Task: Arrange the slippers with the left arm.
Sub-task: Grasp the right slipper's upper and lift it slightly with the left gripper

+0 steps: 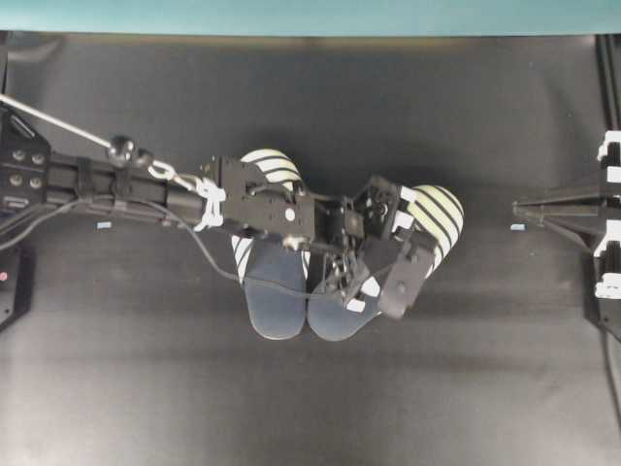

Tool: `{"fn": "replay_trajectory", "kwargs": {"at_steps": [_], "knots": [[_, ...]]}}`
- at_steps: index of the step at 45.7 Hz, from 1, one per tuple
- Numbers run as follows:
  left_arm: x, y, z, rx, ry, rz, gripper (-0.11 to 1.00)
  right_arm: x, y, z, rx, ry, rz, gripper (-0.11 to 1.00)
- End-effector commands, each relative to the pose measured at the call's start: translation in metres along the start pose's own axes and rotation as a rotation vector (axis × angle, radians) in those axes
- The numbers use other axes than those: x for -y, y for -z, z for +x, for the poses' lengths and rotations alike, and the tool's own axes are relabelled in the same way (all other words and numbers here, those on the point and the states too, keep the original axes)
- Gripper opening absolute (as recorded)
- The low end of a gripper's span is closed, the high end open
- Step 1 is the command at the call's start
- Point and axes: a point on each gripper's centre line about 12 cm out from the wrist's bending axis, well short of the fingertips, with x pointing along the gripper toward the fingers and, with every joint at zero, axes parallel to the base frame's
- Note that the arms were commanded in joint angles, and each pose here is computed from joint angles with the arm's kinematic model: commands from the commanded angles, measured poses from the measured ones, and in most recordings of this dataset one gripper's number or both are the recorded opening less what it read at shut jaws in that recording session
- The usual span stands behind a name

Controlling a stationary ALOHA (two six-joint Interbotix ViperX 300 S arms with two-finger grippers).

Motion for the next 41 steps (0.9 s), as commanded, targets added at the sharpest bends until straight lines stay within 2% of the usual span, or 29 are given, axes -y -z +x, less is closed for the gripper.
{"fn": "replay_trajectory", "kwargs": {"at_steps": [1,4,6,12,18,25,31,41], "knots": [[-0.015,-0.013,-0.017,0.033,-0.031,-0.028,0.12,0.0,-0.002,0.0,0.008,0.0,0.009,0.01],[-0.024,-0.019,-0.029,0.043,-0.043,-0.075,0.02,0.0,-0.002,0.0,0.008,0.001,0.009,0.01],[-0.029,-0.023,-0.037,0.047,-0.049,-0.115,0.01,0.0,-0.002,0.0,0.009,0.001,0.009,0.01],[-0.048,-0.032,-0.069,0.038,-0.058,-0.274,0.01,0.0,-0.002,-0.001,0.011,-0.001,0.009,0.01],[-0.058,-0.029,-0.092,-0.015,-0.049,-0.4,0.01,0.0,-0.001,-0.001,0.009,0.001,0.008,0.01],[-0.063,-0.014,-0.102,-0.09,-0.039,-0.518,0.01,0.0,-0.002,-0.001,0.012,0.001,0.008,0.01],[-0.065,-0.005,-0.097,-0.105,-0.045,-0.58,0.01,0.0,-0.002,-0.001,0.017,-0.001,0.008,0.01],[-0.056,0.005,-0.074,-0.146,-0.028,-0.604,0.01,0.0,-0.002,-0.001,0.017,0.001,0.009,0.01]]}}
